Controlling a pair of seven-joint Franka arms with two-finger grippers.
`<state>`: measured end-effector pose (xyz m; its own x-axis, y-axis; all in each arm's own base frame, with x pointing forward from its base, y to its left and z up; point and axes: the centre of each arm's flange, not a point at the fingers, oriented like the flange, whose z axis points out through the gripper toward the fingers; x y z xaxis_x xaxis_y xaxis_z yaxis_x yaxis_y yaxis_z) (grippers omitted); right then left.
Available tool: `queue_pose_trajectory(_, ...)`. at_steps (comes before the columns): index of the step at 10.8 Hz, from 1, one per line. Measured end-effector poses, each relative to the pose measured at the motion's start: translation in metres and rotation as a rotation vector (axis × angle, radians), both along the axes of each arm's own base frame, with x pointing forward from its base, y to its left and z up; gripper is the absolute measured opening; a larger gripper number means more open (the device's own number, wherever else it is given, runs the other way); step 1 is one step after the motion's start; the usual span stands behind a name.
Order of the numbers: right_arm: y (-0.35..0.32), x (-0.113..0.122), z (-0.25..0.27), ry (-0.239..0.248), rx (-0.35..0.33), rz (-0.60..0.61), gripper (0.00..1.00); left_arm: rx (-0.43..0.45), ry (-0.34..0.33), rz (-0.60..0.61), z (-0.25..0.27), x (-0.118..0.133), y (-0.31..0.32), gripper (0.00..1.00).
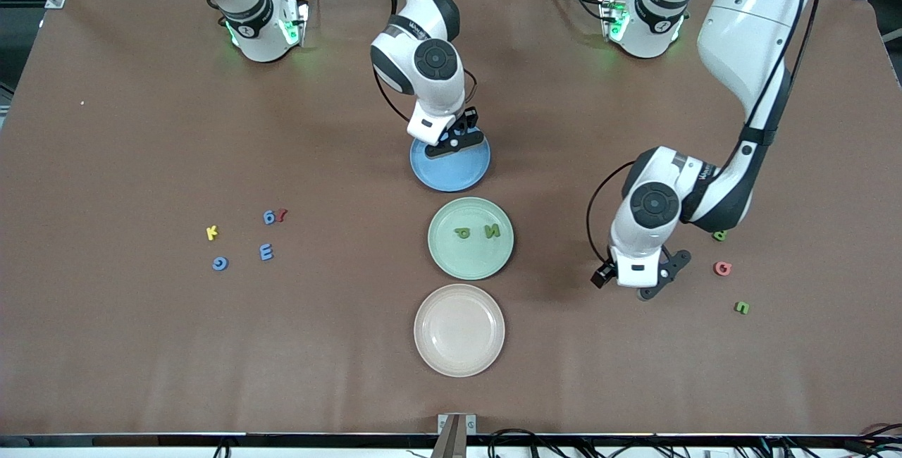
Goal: Sort letters by color into matching plates
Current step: 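Release the X on the blue plate while the left gripper returns to letters, then return the right gripper to the blue letters while the left gripper lowers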
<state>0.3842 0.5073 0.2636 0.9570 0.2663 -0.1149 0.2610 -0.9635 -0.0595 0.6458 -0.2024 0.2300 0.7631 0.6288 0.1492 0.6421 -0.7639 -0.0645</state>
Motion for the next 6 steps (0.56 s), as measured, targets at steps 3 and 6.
queue_pose_trajectory(3, -0.010, 0.019, 0.011, -0.010, 0.003, -0.030, 1.00, 0.042, 0.059, -0.119, 0.016, 0.008, 0.045, 1.00)
queue_pose_trajectory(6, -0.073, 0.074, 0.056, 0.015, -0.011, 0.058, 1.00, 0.061, 0.118, -0.269, 0.022, 0.014, 0.089, 1.00)
